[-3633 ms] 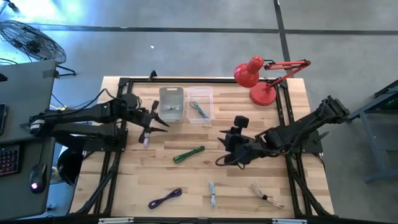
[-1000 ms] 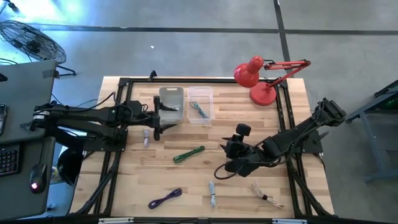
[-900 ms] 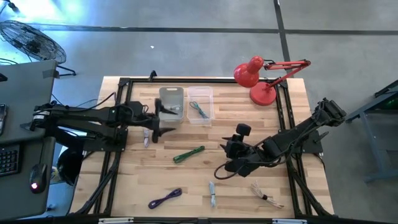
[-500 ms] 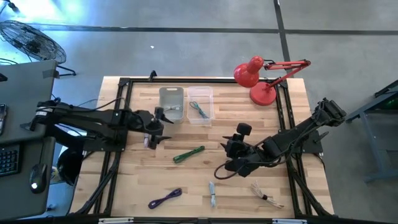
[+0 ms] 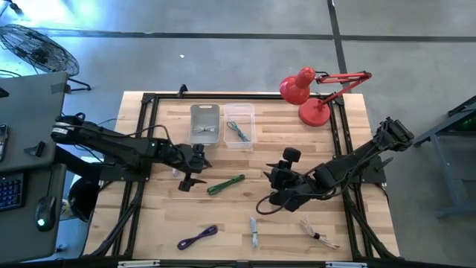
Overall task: Pick & Place USB Port
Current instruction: Put the green patterned charger cable into the white bin
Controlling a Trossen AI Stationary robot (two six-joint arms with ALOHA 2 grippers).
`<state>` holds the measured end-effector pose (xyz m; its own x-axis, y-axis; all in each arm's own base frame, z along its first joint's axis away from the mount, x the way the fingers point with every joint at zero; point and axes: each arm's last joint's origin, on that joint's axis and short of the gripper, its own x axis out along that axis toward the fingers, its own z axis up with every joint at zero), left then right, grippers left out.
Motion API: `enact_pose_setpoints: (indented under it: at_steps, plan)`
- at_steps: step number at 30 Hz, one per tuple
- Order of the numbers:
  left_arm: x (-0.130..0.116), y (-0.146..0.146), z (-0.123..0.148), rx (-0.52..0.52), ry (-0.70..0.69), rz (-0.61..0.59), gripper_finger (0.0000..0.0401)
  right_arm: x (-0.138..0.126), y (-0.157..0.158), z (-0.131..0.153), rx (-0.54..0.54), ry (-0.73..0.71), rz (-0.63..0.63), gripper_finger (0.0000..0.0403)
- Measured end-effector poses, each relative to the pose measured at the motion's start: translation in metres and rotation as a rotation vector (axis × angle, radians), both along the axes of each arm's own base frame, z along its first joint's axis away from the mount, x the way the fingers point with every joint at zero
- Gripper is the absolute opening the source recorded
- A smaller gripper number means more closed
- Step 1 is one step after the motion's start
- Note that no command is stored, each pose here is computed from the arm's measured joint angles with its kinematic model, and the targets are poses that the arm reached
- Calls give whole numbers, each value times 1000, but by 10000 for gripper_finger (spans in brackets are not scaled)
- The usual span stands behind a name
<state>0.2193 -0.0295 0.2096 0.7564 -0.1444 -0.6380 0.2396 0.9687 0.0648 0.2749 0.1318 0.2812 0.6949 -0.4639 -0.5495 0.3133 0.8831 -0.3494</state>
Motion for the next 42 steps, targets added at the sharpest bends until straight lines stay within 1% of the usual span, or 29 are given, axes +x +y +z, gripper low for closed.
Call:
enact_pose_setpoints:
  at_steps: [6, 9, 12, 15, 20, 24, 31, 36, 42]
  plan:
    - [9, 0, -5, -20, -12, 24, 309, 0, 0, -1, 9, 12, 9, 121]
    - [9, -1, -4, -32, -21, -2, 309, 0, 0, -1, 8, 13, 9, 121]
    - [9, -1, -4, -20, -21, 10, 309, 0, 0, -1, 10, 12, 8, 121]
    - [9, 0, -5, -8, -16, 47, 309, 0, 0, -1, 10, 12, 8, 121]
    - [11, 1, -10, -55, 23, 140, 309, 0, 0, -1, 7, 9, 4, 121]
    - [13, 1, -25, -109, 118, 245, 309, 0, 0, 0, 3, 5, 1, 121]
    - [25, -1, -45, -130, 178, 230, 309, 0, 0, -1, 5, 5, -1, 121]
    - [30, -3, -54, -218, 212, 237, 309, 0, 0, -1, 8, 6, 0, 121]
    - [33, -4, -59, -258, 236, 249, 309, 0, 0, -1, 9, 6, -1, 121]
